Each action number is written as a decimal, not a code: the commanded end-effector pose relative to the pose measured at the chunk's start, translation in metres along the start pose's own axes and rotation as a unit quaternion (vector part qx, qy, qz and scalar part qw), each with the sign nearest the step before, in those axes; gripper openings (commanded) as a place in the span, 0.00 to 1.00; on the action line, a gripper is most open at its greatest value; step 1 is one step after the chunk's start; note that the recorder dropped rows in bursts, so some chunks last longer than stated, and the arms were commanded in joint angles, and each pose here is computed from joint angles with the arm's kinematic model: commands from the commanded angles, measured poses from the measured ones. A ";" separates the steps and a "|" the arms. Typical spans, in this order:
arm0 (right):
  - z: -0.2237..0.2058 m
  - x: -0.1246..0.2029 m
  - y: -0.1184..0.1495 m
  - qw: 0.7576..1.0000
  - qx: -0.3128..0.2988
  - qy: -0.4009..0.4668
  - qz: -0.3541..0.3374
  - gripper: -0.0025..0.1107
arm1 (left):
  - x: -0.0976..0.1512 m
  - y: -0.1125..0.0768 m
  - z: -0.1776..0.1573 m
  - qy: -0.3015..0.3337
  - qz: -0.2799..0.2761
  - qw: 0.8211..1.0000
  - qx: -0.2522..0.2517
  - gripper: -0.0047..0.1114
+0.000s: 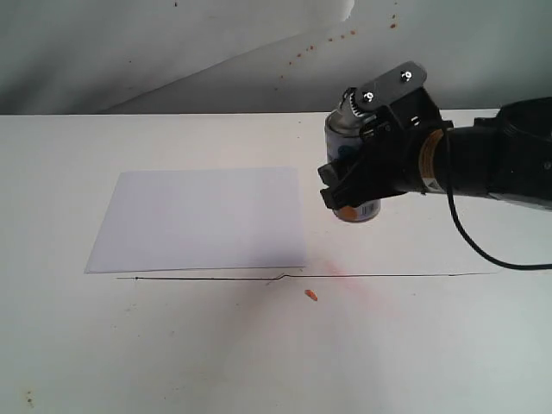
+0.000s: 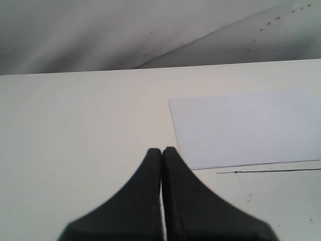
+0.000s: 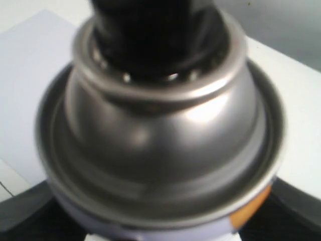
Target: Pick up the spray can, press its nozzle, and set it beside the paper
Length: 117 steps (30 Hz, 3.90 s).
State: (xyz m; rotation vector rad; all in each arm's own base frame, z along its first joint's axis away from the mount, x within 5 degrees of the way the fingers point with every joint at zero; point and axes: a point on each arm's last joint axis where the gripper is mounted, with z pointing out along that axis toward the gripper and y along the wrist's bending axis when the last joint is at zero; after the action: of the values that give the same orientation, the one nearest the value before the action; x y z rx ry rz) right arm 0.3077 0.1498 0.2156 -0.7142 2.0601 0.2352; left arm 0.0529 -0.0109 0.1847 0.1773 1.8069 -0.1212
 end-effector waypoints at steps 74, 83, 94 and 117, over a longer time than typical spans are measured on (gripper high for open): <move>0.106 -0.070 0.063 0.850 -0.155 0.239 -0.443 0.02 | 0.000 0.000 0.000 -0.007 -0.001 1.000 -0.002 0.04; 0.122 -0.054 0.059 0.836 -0.144 0.268 -0.457 0.02 | 0.000 0.000 0.000 -0.007 -0.001 1.000 -0.002 0.04; 0.119 -0.051 0.057 0.837 -0.137 0.299 -0.437 0.02 | 0.000 0.000 0.000 -0.007 -0.001 1.000 -0.002 0.04; 0.104 -0.068 0.063 0.874 -0.152 0.259 -0.383 0.02 | -0.045 0.013 -0.014 -0.275 -0.289 0.917 0.011 0.04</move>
State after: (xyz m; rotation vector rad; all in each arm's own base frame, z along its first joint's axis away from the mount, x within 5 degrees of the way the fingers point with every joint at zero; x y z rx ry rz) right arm 0.3719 0.2728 0.1926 -1.9510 2.0636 -0.1384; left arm 0.0548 -0.0043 0.2244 -0.2451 1.3693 -0.4738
